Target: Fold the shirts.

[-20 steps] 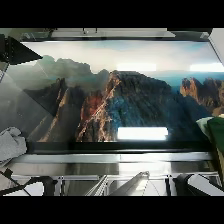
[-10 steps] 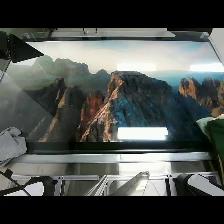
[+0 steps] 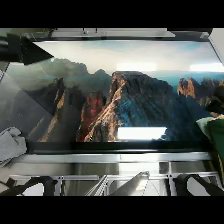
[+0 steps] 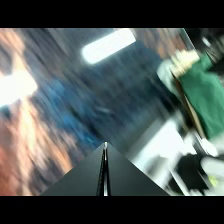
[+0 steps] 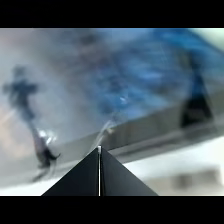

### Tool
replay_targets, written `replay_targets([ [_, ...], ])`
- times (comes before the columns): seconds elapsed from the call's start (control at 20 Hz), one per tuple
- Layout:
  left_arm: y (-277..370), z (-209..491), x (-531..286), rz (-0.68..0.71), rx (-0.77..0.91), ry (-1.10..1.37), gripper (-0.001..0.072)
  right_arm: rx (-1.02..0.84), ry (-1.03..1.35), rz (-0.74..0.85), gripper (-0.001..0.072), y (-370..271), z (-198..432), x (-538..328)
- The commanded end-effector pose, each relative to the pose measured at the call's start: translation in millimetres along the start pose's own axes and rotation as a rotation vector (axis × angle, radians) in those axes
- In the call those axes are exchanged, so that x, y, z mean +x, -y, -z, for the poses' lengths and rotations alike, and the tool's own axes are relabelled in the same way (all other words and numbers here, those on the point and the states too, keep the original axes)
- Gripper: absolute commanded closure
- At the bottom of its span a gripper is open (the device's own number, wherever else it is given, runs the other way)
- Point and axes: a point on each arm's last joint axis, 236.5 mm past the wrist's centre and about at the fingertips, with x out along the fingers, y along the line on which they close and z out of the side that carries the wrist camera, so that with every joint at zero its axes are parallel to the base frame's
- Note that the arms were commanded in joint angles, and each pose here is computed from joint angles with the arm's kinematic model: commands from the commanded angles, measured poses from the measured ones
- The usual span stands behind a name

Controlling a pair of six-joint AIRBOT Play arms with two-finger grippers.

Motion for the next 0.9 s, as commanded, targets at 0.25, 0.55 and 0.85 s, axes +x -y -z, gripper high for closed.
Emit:
replay_targets([
  [0.25, 12.0, 232.0, 92.1, 0.055, -0.340, -0.190, 0.0687, -0.435, -0.004, -0.270, 0.0678, -110.1, 159.6, 75.3],
  [0.55, 29.7, 239.4, 81.8, 0.051, -0.258, -0.138, 0.0687, -0.462, -0.021, -0.259, 0.0678, -108.9, 159.7, 81.7],
  [0.85, 36.4, 215.0, 70.4, 0.014, -0.191, -0.011, 0.0687, -0.462, -0.021, -0.259, 0.0678, -108.9, 159.7, 81.7],
])
